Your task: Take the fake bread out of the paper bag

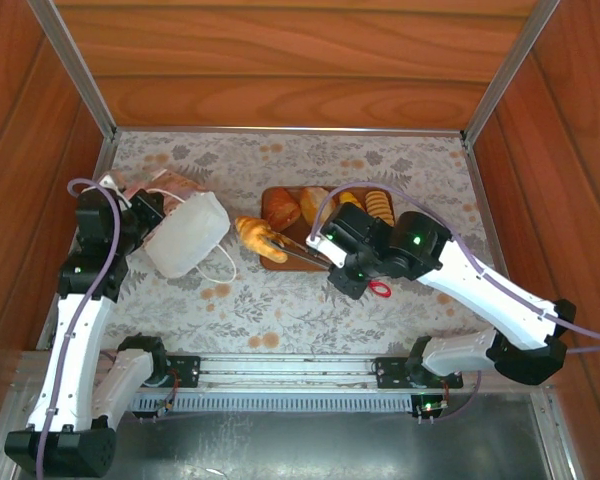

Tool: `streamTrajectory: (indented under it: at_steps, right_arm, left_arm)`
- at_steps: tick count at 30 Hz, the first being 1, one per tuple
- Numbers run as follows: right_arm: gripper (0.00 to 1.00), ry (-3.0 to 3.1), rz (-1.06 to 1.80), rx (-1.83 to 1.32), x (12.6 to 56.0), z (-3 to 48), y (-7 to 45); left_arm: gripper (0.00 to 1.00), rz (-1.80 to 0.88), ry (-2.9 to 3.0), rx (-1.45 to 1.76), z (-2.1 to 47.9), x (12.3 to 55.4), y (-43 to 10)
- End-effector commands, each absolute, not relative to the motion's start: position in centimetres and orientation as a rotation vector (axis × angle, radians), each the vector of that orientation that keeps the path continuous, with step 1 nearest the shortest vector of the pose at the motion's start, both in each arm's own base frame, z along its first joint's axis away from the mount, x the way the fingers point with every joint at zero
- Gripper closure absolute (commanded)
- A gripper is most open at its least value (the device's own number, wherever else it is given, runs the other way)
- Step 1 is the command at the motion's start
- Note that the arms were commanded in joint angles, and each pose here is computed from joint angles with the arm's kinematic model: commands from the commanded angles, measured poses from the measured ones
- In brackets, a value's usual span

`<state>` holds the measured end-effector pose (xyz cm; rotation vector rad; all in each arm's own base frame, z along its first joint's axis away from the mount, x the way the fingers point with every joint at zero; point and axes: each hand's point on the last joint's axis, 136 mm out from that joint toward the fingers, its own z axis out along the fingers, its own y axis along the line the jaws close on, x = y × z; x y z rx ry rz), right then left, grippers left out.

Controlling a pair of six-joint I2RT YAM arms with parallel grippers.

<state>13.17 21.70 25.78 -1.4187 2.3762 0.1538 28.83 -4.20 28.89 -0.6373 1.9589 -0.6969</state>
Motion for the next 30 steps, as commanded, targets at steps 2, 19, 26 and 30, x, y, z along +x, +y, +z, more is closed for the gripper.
streamTrajectory:
  at_steps: [2, 19, 26, 30]
  right_arm:
    - [0.8, 2.382, 0.016, -1.42, 13.7, 25.5, 19.5]
    - [0.8, 2.508, -0.043, -1.419, 15.3, 21.1, 18.3]
    - [0.8, 2.484, -0.17, -1.588, 16.5, 19.4, 17.4]
    - [0.8, 2.47, -0.229, -1.65, 17.5, 18.7, 17.1]
  left_arm:
    - [1.0, -0.526, 2.032, -0.575, 28.0, 26.5, -2.8]
    - [1.0, -0.227, 1.981, -0.536, 29.7, 22.6, 0.9]
    - [1.0, -0.3, 1.998, -0.537, 30.0, 23.8, -0.1]
    - [1.0, -0.31, 1.975, -0.541, 30.4, 24.0, -0.1]
